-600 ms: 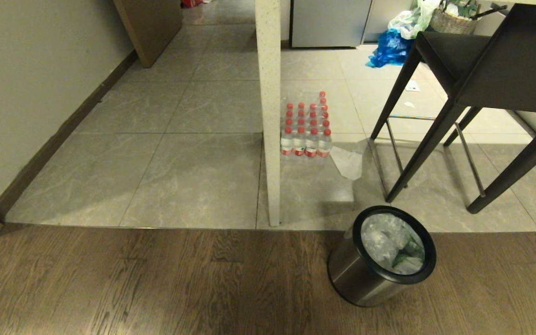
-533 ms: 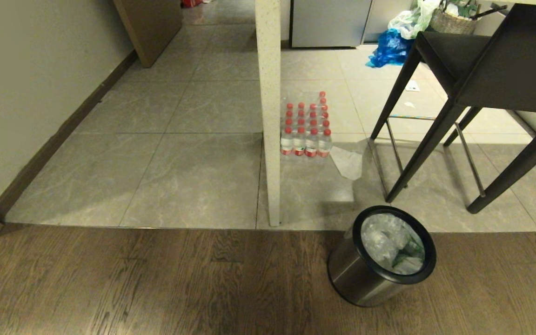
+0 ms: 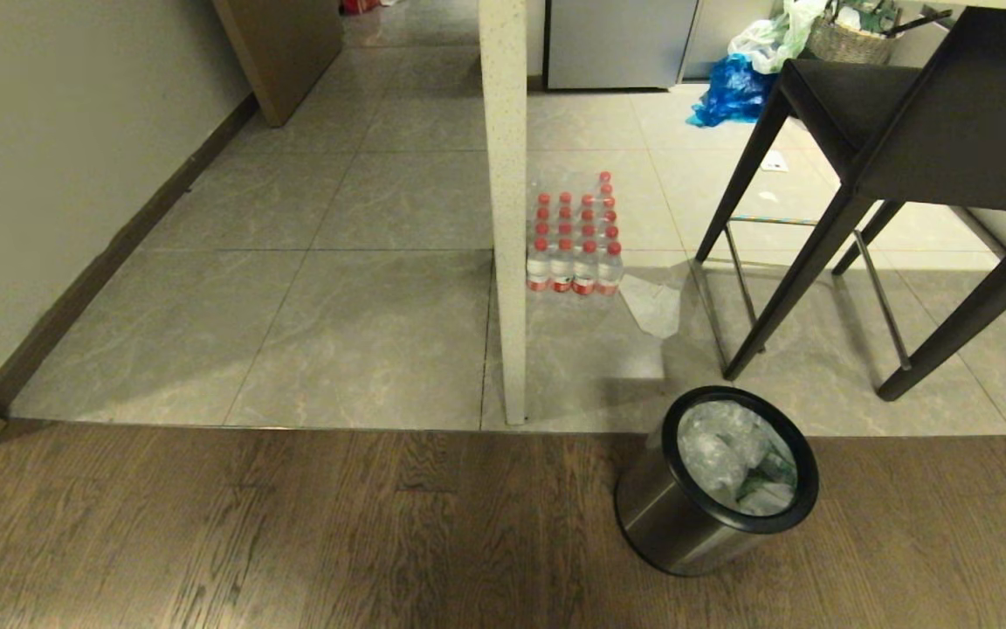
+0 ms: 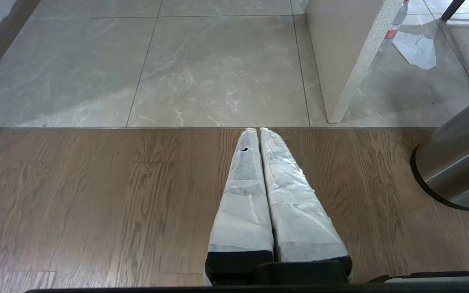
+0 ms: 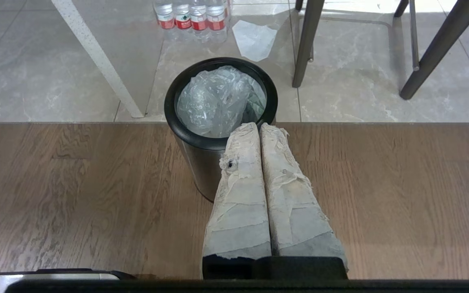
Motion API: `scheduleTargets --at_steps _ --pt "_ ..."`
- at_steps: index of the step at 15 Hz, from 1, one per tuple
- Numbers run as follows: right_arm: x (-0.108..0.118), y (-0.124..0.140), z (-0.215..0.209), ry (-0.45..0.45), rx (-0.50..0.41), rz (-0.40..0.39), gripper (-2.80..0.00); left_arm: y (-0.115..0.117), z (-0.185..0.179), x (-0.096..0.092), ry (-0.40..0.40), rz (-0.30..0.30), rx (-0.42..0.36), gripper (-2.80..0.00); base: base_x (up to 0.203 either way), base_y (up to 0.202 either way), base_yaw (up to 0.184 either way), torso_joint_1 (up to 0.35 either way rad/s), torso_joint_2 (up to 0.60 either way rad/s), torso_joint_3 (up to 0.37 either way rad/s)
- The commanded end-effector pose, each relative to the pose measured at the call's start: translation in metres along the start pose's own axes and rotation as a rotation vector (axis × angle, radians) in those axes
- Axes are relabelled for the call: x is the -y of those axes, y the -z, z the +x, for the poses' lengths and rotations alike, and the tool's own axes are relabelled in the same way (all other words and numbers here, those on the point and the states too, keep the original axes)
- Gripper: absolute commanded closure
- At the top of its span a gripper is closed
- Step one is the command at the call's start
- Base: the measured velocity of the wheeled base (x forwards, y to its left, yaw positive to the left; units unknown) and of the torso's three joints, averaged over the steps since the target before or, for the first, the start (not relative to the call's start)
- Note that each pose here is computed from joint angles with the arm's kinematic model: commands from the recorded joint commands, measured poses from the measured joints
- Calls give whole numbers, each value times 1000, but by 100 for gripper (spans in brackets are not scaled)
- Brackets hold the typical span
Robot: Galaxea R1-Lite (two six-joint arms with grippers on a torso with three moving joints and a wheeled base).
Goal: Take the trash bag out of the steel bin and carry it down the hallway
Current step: Place the outer trash can on the ground
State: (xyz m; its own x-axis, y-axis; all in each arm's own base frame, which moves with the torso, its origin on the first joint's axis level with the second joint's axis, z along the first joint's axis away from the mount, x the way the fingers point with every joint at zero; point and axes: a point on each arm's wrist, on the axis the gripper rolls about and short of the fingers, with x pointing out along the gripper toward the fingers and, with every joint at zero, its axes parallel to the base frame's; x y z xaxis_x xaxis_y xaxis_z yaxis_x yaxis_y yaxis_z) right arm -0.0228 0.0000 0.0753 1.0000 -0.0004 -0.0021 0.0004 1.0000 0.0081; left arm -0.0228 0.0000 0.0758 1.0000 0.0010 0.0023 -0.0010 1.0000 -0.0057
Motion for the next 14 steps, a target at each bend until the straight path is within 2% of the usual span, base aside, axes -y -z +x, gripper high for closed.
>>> scheduleTargets --at_steps 1,14 --pt "0 0 0 0 1 0 0 0 0 0 0 0 1 0 0 0 0 0 0 0" --pt "0 0 0 0 1 1 0 0 0 0 1 0 -1 0 0 0 0 0 0 0"
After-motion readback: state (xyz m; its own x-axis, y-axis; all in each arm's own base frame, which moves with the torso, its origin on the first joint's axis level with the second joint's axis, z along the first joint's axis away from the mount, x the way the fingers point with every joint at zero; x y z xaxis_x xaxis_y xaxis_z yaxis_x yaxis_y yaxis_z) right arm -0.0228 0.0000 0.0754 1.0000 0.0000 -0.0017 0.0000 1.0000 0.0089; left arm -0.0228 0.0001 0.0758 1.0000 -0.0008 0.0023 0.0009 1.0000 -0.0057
